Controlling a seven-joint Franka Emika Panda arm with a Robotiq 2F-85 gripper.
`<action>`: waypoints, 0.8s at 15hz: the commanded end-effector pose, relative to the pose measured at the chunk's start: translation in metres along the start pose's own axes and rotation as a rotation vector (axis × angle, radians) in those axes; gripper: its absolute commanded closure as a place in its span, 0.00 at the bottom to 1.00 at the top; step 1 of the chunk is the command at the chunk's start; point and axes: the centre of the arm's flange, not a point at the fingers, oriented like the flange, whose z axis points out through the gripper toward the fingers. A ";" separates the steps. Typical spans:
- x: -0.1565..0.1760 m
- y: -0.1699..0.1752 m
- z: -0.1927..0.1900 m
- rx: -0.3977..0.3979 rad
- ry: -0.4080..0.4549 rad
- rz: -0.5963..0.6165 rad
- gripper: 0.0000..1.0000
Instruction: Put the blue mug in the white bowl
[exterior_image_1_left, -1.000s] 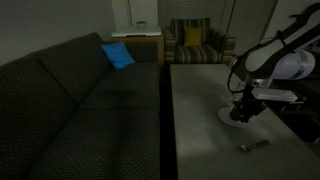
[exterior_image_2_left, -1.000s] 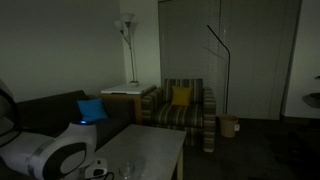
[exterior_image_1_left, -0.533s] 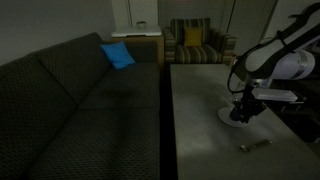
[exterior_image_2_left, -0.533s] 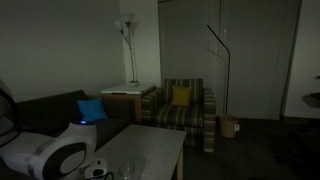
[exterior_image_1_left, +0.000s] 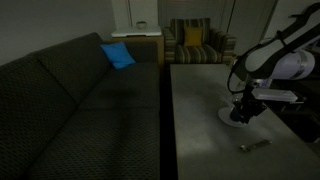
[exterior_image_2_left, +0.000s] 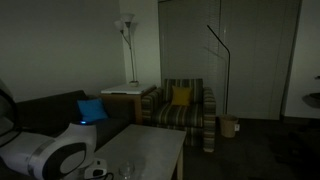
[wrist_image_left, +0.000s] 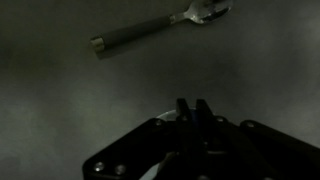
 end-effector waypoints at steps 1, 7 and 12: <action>0.048 -0.005 0.034 -0.014 -0.018 0.009 0.97; 0.047 -0.007 0.033 -0.015 -0.017 0.011 0.71; 0.048 -0.007 0.032 -0.013 -0.015 0.016 0.73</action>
